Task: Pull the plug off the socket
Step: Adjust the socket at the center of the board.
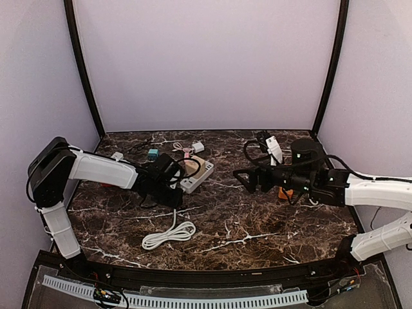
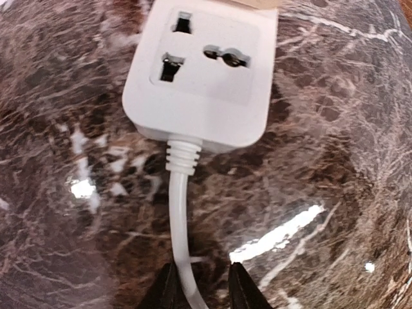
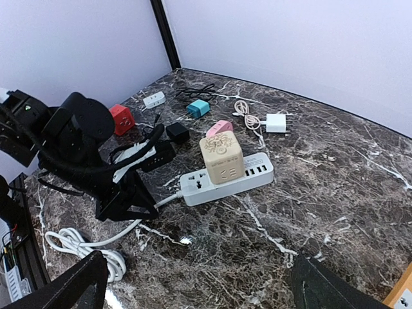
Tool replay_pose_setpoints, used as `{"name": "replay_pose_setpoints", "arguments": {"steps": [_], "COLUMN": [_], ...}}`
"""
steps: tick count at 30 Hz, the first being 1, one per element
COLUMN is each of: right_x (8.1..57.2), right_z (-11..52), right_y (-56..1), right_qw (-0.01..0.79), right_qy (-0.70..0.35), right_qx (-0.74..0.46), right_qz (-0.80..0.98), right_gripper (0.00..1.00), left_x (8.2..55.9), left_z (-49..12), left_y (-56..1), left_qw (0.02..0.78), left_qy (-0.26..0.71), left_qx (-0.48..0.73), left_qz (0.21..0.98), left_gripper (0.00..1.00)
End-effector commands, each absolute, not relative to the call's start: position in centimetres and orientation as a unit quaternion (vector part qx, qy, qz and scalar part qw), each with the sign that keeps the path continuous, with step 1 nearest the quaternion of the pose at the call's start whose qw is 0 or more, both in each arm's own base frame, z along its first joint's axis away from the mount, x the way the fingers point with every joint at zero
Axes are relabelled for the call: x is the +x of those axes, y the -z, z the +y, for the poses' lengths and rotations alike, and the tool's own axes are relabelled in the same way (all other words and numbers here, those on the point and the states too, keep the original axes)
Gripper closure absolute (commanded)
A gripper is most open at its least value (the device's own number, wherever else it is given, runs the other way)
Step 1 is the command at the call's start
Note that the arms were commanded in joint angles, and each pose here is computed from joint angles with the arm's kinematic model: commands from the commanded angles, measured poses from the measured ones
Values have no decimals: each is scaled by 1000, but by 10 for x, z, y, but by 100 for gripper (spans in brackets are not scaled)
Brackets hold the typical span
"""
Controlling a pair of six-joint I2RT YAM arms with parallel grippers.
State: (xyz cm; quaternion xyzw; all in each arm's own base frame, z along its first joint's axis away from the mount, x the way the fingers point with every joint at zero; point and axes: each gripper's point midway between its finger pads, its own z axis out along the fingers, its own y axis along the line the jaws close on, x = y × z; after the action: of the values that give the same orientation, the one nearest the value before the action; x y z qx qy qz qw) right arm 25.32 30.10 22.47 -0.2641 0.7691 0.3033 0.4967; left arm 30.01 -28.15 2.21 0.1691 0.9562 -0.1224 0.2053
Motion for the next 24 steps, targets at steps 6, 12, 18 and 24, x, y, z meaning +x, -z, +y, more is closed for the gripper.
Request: {"name": "replay_pose_setpoints", "arguments": {"steps": [6,12,18,24], "right_x": [260,265,273,274], "right_z": [272,266,251,256], "right_y": [-225,-223,-219,-192], "right_qw": [502,500,497,462], "right_qy": [-299,-291,-277,-267], "right_qx": [-223,-215,-198,-230], "right_qz": [780,787,799,814], "right_gripper": [1,1,1,3], "left_x": [265,257,256,251], "left_z": [-364,-431,-466,-446], "left_y": [-19,-31,-61,-115], "left_qw": [180,181,208,265], "left_qy": [195,250,292,286], "left_qx": [236,274,309,356], "left_qz": [935,911,881,849], "left_gripper": [73,73,66,40]}}
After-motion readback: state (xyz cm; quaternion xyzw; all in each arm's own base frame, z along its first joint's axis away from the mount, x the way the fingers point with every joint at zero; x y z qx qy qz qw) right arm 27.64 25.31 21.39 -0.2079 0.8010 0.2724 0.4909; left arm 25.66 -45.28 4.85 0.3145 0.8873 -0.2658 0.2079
